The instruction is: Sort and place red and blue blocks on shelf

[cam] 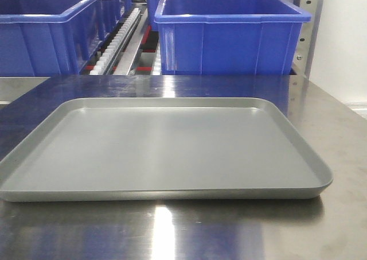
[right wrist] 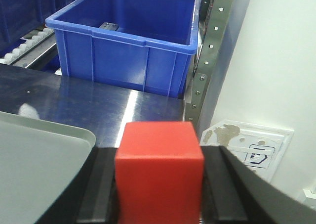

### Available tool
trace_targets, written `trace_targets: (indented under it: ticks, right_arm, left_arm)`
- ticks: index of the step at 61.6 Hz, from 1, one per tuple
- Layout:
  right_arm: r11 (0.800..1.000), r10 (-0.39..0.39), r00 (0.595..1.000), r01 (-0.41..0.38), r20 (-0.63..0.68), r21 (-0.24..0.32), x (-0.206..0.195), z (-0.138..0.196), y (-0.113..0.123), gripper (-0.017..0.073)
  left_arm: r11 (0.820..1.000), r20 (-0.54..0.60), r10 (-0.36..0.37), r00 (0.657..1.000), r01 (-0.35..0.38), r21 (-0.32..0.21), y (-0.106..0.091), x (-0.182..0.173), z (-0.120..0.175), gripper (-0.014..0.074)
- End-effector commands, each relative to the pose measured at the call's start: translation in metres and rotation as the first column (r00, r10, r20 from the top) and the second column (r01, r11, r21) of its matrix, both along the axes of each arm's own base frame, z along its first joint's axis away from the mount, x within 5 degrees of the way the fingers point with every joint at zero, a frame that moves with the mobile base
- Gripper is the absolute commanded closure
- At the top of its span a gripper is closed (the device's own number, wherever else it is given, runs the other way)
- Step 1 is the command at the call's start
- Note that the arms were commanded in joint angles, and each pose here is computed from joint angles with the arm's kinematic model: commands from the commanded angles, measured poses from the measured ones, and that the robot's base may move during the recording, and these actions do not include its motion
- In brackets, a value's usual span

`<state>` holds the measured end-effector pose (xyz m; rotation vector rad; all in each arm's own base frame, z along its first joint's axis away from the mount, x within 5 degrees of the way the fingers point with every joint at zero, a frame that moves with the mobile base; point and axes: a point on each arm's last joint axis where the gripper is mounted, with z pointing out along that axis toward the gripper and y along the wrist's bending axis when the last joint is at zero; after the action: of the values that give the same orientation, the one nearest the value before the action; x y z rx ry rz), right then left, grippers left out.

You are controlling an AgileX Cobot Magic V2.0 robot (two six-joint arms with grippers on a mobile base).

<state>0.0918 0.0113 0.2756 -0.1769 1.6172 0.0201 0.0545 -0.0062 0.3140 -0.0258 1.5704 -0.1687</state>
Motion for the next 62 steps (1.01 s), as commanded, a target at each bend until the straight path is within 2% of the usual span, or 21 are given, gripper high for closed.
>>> trace_targets:
  ticks: [1, 62]
  right_arm:
    - [1.0, 0.003, 0.993, -0.003, 0.122, 0.001, -0.0005, 0.018, 0.0002, 0.047]
    - [1.0, 0.003, 0.993, -0.003, 0.122, 0.001, -0.0005, 0.018, 0.0002, 0.047]
  left_arm:
    - [1.0, 0.109, 0.003, 0.994, -0.001, -0.022, 0.0005, -0.0007, 0.0165, 0.047]
    - [1.0, 0.109, 0.002, 0.994, 0.0, -0.022, 0.0004, -0.0007, 0.0165, 0.047]
